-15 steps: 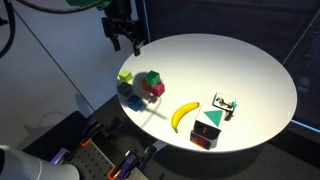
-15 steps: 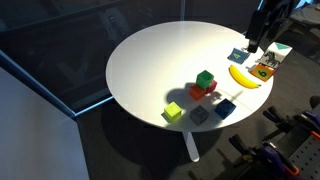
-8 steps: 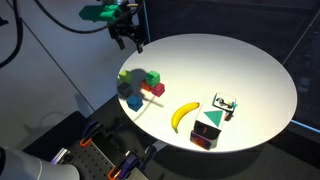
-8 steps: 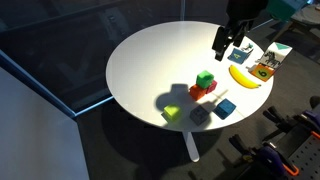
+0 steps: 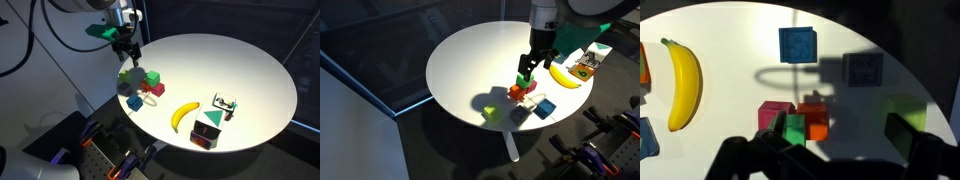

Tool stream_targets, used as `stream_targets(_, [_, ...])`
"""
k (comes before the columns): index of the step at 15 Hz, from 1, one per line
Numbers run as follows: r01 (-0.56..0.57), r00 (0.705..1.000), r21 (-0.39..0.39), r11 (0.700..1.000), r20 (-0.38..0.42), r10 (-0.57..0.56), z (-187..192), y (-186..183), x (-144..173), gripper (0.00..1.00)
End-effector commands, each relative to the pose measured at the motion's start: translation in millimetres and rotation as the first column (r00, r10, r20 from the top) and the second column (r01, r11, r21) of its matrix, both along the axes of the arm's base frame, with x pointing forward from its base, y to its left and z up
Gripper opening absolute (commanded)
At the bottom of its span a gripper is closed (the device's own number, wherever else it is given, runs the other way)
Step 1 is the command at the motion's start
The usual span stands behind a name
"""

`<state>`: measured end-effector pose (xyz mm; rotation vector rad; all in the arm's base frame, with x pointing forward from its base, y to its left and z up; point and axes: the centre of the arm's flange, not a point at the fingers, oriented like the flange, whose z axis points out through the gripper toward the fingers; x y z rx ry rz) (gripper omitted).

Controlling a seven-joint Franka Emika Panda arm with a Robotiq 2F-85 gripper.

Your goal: Put the yellow block onto the blue block

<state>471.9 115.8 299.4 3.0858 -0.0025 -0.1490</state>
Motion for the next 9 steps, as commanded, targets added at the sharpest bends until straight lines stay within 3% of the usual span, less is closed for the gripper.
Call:
stream_targets(1, [-0.006,0.999,-0.012,1.000,-0.031,0.006,-13,17,3,1.00])
stream_targets(9, [-0.174,0.982,-0.033,0.984,-0.075,0.171,-34,35,-9,1.00])
